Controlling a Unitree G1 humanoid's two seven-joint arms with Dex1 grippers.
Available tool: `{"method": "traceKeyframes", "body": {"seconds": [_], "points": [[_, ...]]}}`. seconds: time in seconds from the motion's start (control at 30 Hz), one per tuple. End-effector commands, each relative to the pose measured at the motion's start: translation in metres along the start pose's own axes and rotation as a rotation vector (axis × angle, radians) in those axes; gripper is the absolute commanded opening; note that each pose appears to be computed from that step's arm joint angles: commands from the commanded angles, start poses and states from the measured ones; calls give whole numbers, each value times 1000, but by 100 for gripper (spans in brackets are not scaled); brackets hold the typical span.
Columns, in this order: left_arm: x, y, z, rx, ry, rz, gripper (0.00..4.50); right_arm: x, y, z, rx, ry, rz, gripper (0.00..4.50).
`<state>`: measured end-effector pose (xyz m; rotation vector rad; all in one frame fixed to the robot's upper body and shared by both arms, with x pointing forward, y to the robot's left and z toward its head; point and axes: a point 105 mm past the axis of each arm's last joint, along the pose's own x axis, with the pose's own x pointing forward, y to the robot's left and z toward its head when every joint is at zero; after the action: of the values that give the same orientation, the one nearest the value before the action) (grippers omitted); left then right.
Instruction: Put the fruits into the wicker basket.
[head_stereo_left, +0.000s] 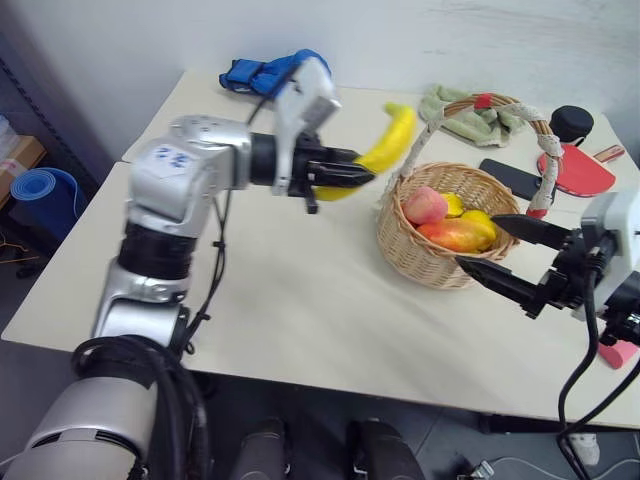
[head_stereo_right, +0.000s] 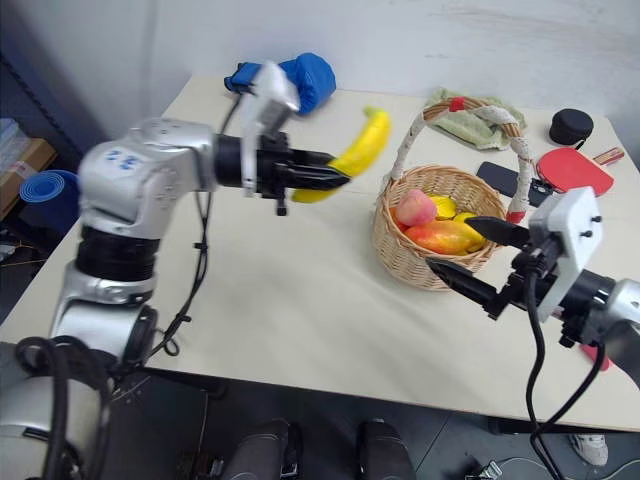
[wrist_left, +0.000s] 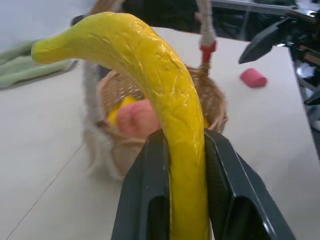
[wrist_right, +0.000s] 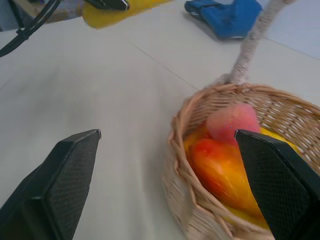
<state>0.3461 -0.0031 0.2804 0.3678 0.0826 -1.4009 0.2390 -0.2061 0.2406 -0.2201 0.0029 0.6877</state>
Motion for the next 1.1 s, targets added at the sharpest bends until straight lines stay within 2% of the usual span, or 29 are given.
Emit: {"method": "traceKeyframes", "body": {"seconds": [0.03, 0.2, 0.4, 0.43, 0.6, 0.7, 0.77, 0.83, 0.9, 0.97, 1.1], "points": [[25, 3, 4, 101, 56, -34, 57, -11, -1, 11, -48, -34, -69, 450], [48, -1, 8, 177, 74, -105, 57, -17, -1, 9, -46, -32, -116, 450], [92, 10, 8, 146, 56, -37, 57, -16, 1, 7, -37, -48, -142, 450], [94, 12, 5, 139, 59, -29, 128, -15, 1, 7, -37, -52, -145, 450], [89, 23, 10, 86, -21, 14, 278, -15, -8, 7, -27, -63, -199, 450], [63, 30, 32, 57, -185, 6, 368, -16, -17, 7, -14, -74, -266, 450], [28, 26, 45, 46, -320, -55, 368, -18, -27, 3, 5, -70, -336, 450], [1, 13, 51, 59, -399, -122, 368, -19, -34, 0, 19, -71, -387, 450], [-43, -17, 34, 89, -389, -233, 368, -16, -41, -3, 28, -72, -451, 450], [-69, -44, 12, 91, -314, -296, 368, -12, -49, -8, 43, -67, -510, 450], [-85, -60, -12, 24, -239, -251, 368, -3, -61, -17, 80, -67, -565, 450]]}}
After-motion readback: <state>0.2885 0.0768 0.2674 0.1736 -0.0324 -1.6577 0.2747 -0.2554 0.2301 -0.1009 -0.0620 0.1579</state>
